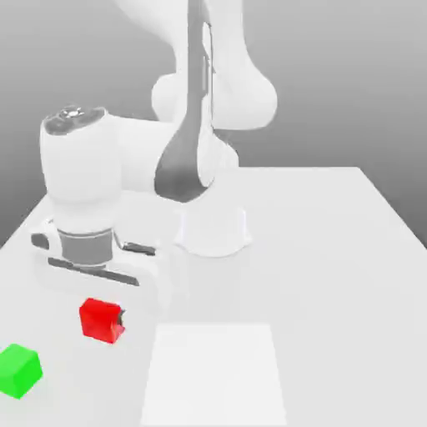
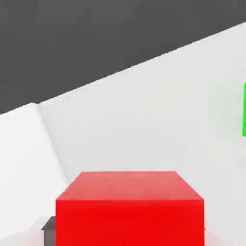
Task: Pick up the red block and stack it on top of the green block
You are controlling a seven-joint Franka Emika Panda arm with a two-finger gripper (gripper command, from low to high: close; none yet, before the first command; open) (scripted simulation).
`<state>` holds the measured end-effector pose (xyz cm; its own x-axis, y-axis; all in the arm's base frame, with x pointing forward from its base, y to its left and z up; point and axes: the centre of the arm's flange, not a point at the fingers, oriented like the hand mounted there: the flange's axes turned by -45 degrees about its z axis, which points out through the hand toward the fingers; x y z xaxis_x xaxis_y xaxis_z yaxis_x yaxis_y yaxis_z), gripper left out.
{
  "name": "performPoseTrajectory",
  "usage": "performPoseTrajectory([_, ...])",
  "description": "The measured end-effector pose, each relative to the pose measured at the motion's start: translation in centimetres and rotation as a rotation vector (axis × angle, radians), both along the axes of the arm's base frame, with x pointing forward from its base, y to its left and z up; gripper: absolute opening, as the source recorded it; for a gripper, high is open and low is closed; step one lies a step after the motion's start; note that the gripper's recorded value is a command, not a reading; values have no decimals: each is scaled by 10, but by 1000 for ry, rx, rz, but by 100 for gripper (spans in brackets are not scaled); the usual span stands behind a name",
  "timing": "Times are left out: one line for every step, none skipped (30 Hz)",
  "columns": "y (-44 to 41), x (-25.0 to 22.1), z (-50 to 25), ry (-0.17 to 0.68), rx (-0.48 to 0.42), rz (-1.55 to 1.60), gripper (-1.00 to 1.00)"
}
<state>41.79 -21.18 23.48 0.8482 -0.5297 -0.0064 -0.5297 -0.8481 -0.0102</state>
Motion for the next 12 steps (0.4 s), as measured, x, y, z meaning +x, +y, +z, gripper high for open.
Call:
performPoseTrajectory([-20,1,3,0,-2,-62,-100])
performPoseTrajectory([-42,1,5,0,-4,-125,-100])
performPoseTrajectory([-64,0,9,0,-7,-191,-100])
performPoseTrajectory([-76,-1,4,0,-9,-226,-100])
performPoseTrajectory([-83,-1,-5,0,-10,-244,-100])
performPoseTrajectory([-86,-1,-17,0,-10,-253,-100])
performPoseTrajectory([-88,-1,-31,0,-11,-257,-100])
performPoseTrajectory([-88,-2,-44,1,-11,-260,100])
performPoseTrajectory([-88,-2,-44,1,-11,-260,100])
performPoseTrajectory([-88,-2,-44,1,-11,-260,100])
performPoseTrajectory([-88,-2,-44,1,-11,-260,100])
performPoseTrajectory([-88,-2,-44,1,-11,-260,100])
